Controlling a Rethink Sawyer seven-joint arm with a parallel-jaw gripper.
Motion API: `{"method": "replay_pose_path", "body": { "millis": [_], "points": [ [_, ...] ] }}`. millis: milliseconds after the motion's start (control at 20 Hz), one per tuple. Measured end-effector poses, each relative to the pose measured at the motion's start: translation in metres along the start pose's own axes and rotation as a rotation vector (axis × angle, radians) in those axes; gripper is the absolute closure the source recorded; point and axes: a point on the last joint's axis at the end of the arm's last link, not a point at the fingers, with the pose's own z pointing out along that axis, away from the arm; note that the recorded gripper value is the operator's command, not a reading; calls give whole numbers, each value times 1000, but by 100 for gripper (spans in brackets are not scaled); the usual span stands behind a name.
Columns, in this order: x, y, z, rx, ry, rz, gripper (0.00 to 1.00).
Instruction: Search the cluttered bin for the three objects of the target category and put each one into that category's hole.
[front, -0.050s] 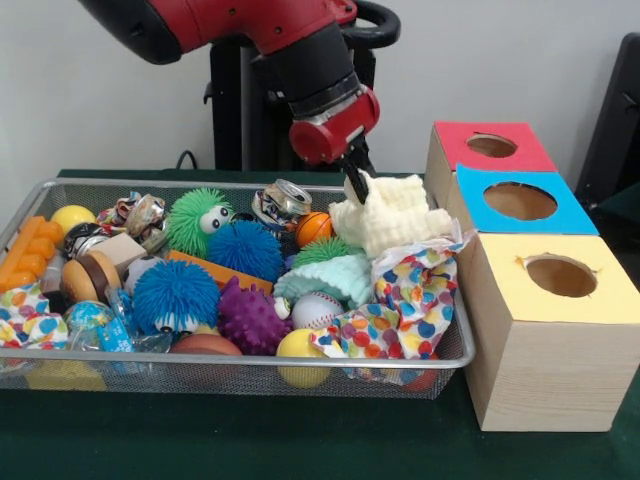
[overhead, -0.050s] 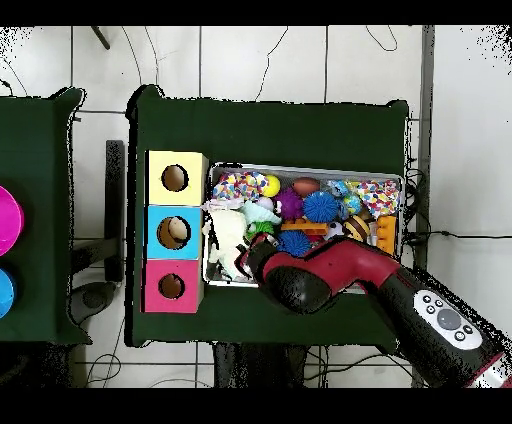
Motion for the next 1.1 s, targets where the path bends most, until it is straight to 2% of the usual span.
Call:
{"method": "replay_pose_path", "body": {
  "millis": [100,200,250,500,700,1100],
  "points": [
    [-1,3,11,29,54,-75,100],
    [-2,3,15,40,76,-104,100],
    [-4,5,23,58,112,-150,100],
    [-11,9,41,104,175,-247,100],
    [-14,9,48,134,192,-277,100],
    [0,-6,47,184,201,-262,100]
  ]
}}
